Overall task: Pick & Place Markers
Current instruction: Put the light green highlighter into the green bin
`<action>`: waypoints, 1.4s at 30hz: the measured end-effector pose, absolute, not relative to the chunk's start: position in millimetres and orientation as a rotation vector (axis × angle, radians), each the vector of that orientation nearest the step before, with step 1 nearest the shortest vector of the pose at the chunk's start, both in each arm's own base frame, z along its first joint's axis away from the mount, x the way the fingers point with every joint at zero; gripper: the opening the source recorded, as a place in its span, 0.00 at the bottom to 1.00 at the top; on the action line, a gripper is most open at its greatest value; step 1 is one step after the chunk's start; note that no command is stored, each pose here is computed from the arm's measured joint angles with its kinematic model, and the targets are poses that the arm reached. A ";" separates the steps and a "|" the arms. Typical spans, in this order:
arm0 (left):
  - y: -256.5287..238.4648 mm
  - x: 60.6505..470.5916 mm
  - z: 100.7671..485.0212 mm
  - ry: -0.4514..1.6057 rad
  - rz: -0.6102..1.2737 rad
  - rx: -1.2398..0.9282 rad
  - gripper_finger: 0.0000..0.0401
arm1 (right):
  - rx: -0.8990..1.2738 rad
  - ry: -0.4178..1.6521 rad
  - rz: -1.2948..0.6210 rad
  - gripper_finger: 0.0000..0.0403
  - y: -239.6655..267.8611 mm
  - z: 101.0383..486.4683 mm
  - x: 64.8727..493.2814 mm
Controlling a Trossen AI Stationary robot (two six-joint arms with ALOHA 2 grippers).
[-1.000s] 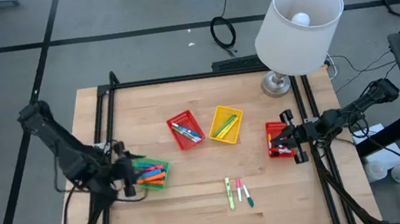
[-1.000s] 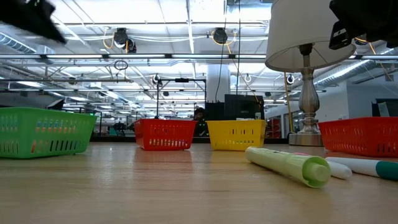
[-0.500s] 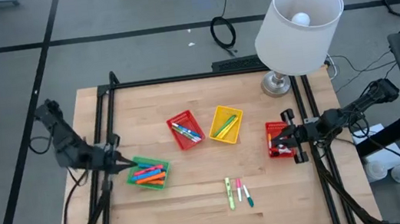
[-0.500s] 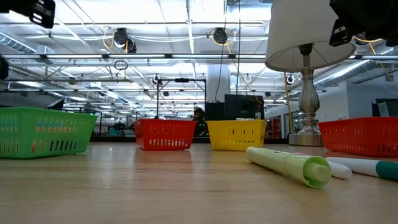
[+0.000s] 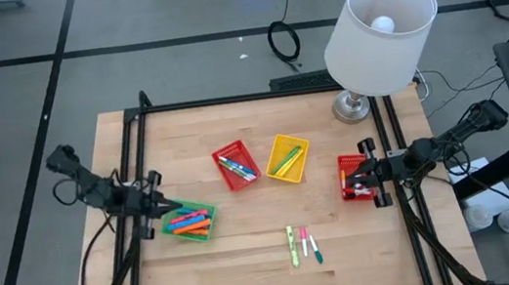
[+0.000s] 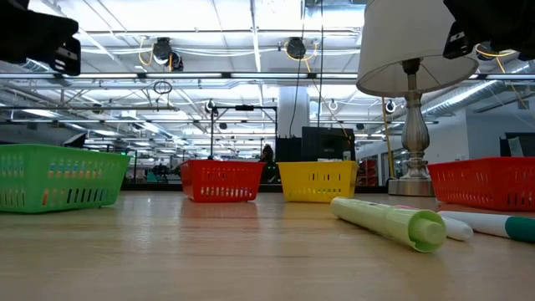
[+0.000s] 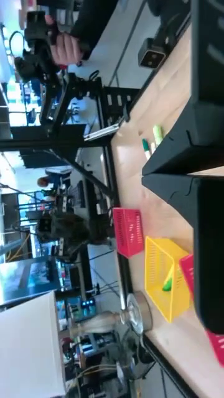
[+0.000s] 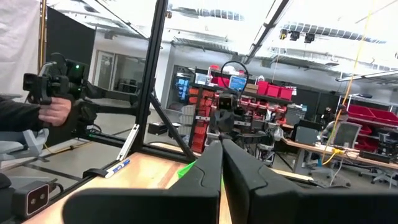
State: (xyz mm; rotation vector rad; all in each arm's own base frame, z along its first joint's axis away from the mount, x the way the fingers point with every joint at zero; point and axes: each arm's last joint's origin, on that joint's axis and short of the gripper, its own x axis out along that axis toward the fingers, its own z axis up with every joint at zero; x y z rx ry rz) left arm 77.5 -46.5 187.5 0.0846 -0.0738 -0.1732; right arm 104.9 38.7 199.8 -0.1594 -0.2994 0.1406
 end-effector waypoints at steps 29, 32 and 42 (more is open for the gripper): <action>-45.3 85.1 172.7 -0.079 -0.300 0.183 0.05 | -0.149 -0.164 0.158 0.00 45.1 185.6 119.9; -44.6 85.3 172.9 -0.078 -0.276 0.182 0.06 | -0.132 -0.151 0.054 0.00 43.2 184.9 122.7; -44.4 85.3 173.6 -0.085 -0.270 0.181 0.01 | -0.037 -0.033 -0.126 0.00 47.3 186.1 141.3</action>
